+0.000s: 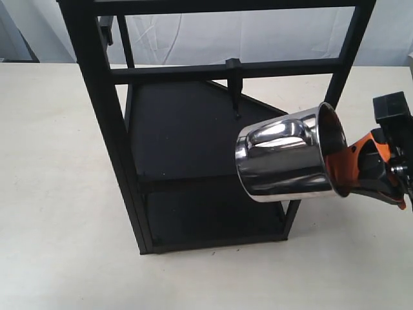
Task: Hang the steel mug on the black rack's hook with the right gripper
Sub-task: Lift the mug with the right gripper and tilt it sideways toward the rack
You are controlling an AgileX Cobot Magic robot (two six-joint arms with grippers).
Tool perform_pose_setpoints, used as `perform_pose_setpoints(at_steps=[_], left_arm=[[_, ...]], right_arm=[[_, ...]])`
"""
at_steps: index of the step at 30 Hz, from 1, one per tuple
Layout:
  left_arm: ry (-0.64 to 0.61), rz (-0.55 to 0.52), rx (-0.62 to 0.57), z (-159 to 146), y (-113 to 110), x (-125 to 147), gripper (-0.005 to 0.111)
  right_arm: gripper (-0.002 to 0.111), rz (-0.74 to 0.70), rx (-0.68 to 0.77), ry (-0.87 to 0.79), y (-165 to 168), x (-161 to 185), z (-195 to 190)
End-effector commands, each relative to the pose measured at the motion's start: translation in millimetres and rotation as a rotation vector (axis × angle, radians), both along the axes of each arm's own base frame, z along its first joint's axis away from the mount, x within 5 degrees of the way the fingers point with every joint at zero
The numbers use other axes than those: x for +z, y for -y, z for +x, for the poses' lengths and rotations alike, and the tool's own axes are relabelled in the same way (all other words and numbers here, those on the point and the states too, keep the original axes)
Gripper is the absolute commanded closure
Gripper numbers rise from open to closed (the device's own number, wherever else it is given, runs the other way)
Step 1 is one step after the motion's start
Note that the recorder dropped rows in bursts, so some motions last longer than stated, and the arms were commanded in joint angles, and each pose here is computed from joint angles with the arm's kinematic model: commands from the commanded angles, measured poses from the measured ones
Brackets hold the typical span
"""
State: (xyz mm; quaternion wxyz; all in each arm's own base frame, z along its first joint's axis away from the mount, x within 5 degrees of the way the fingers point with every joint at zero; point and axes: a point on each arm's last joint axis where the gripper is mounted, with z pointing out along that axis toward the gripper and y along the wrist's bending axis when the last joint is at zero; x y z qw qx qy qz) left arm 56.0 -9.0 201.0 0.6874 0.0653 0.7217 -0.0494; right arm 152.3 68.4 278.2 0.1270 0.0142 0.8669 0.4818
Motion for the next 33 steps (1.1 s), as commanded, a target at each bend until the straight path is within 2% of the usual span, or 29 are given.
perform_pose_setpoints(at_steps=[1,4,7,14,18,23,28,33], left_arm=[[0.009,-0.005,-0.005,0,0,1,0.105],[0.009,-0.005,-0.005,0,0,1,0.105],[0.009,-0.005,-0.005,0,0,1,0.105],[0.009,-0.005,-0.005,0,0,1,0.105],[0.009,-0.005,-0.005,0,0,1,0.105],[0.009,-0.005,-0.005,0,0,1,0.105],[0.009,-0.005,-0.005,0,0,1,0.105],[0.009,-0.005,-0.005,0,0,1,0.105]], right_arm=[[0.109,0.108,-0.032,0.005,-4,1,-5],[0.109,0.171,-0.021,-0.019,-11,-4,-10],[0.109,0.173,0.005,-0.062,-15,-14,-17],[0.109,0.186,-0.042,-0.067,-17,-18,-15],[0.109,0.218,-0.149,-0.035,-15,-15,-6],[0.109,0.179,-0.228,0.004,-10,-18,2],[0.109,0.189,-0.190,-0.003,-12,-17,-1],[0.109,0.109,-0.132,-0.002,-11,-24,-6]])
